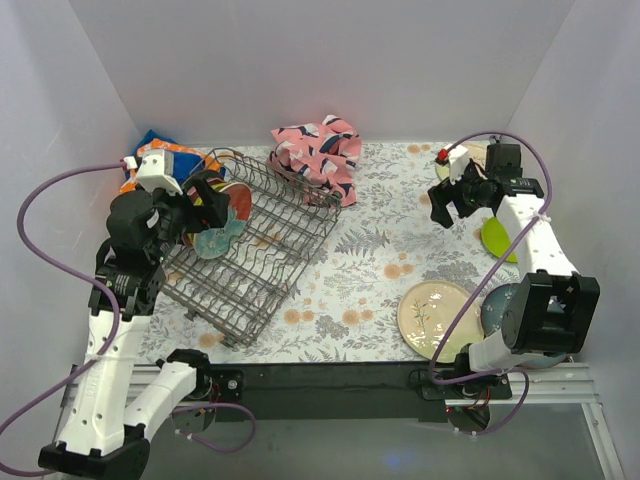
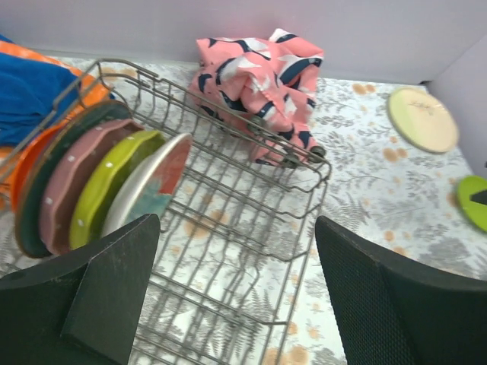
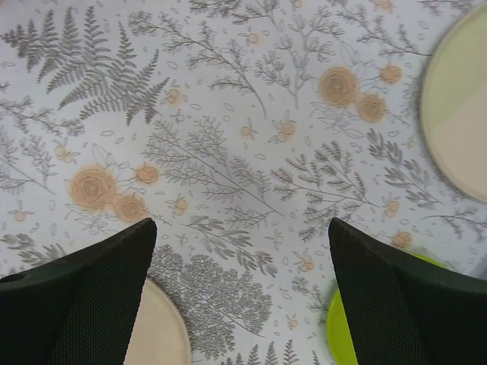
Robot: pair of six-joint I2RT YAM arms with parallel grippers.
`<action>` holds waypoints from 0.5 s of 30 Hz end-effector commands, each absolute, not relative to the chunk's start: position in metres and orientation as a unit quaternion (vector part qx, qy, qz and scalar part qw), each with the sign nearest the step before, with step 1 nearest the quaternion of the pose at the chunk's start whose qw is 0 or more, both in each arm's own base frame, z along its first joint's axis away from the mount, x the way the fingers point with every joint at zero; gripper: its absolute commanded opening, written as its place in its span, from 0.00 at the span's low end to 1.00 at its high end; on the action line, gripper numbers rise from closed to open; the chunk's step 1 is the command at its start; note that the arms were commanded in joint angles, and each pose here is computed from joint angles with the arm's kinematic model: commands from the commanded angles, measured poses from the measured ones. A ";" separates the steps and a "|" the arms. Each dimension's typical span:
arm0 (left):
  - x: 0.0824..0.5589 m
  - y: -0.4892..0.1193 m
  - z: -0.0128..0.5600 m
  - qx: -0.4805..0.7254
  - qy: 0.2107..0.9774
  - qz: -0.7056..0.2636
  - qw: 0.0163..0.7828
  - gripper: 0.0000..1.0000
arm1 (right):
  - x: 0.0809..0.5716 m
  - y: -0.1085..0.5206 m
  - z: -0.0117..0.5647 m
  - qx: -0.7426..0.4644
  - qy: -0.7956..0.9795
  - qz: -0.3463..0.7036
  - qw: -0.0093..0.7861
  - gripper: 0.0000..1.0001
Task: Load the plates into the dish rack
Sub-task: Grab a plate with the left arm
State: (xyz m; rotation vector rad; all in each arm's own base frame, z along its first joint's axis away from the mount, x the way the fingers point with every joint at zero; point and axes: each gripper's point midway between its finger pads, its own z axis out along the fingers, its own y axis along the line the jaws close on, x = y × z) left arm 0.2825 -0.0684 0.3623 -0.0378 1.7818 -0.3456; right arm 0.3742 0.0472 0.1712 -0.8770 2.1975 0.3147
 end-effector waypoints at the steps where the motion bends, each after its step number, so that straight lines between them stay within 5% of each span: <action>1: 0.266 -0.082 0.355 -0.053 0.774 -0.217 0.593 0.82 | 0.401 0.024 0.207 -0.346 0.830 0.023 0.437 0.99; 11: 0.246 -0.092 0.341 -0.099 0.771 -0.275 0.566 0.85 | 0.415 -0.018 0.210 -0.249 0.833 -0.093 0.485 0.98; 15: 0.242 -0.096 0.341 -0.107 0.763 -0.297 0.565 0.86 | 0.418 -0.013 0.172 -0.282 0.851 -0.071 0.437 0.97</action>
